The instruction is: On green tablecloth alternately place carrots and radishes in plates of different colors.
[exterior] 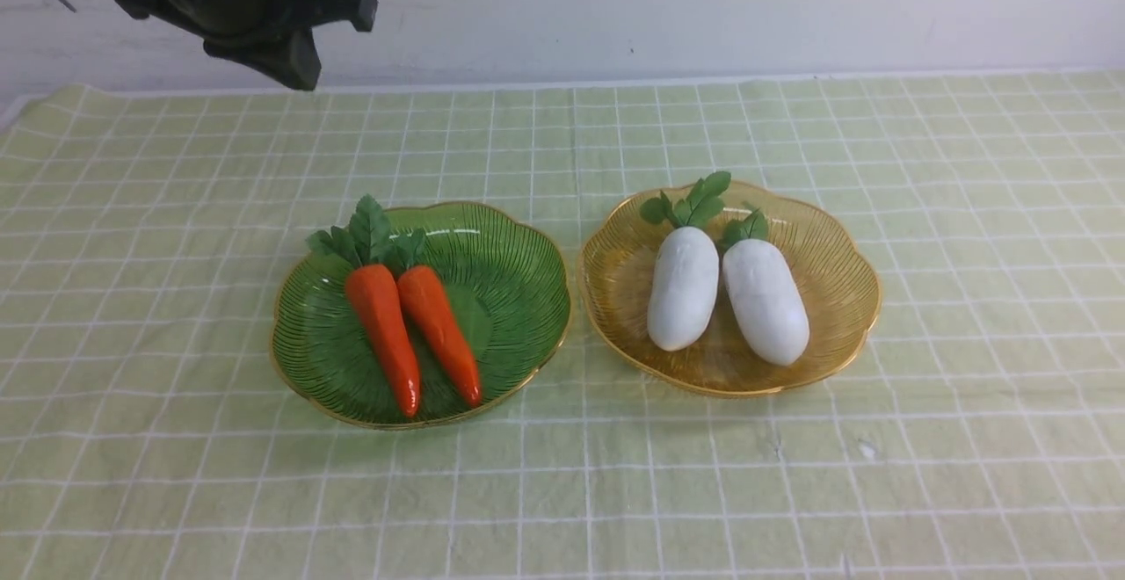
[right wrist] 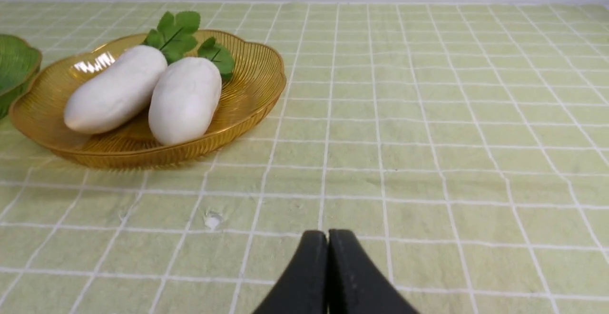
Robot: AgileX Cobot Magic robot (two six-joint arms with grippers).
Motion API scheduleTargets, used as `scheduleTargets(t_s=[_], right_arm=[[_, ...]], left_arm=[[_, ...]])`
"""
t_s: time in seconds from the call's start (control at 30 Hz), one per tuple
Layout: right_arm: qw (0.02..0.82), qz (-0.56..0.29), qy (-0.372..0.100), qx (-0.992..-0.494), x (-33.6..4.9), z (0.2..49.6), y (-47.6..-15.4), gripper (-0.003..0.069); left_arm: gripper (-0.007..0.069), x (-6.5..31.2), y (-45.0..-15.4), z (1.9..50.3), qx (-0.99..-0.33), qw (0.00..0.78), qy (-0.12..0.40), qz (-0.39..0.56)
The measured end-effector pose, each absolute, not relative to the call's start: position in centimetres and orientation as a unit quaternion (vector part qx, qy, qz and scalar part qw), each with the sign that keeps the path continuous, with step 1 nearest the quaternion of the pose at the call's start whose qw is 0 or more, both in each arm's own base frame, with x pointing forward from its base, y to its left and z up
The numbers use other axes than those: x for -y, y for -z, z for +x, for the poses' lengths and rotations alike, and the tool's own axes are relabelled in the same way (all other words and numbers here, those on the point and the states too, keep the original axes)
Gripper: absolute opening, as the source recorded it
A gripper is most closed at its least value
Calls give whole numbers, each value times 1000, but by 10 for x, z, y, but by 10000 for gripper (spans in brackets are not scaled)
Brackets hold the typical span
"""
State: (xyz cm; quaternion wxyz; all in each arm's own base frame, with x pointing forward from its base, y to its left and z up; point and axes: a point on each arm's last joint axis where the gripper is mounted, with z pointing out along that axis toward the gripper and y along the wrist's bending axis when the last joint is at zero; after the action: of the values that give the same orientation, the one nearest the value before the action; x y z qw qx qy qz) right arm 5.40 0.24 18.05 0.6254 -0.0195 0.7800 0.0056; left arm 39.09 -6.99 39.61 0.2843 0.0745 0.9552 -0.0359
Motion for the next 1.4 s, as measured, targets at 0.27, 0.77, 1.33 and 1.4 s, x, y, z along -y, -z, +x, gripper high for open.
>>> scheduleTargets(t_s=[0.27, 0.77, 1.33, 1.4], right_arm=[[626, -5, 2, -780, -1, 54, -181, -15], [626, -4, 2, -780, -1, 54, -181, -15], [626, -4, 2, -780, -1, 54, -181, -15], [626, -4, 2, -780, -1, 54, -181, -15]], left_arm=[[-8, 62, -449, 349, -933, 349, 41, 74], [-8, 37, -516, 206, -888, 451, 50, 74], [-8, 6, -442, 22, -865, 493, 55, 71], [-8, 3, -418, 8, -862, 499, 58, 71]])
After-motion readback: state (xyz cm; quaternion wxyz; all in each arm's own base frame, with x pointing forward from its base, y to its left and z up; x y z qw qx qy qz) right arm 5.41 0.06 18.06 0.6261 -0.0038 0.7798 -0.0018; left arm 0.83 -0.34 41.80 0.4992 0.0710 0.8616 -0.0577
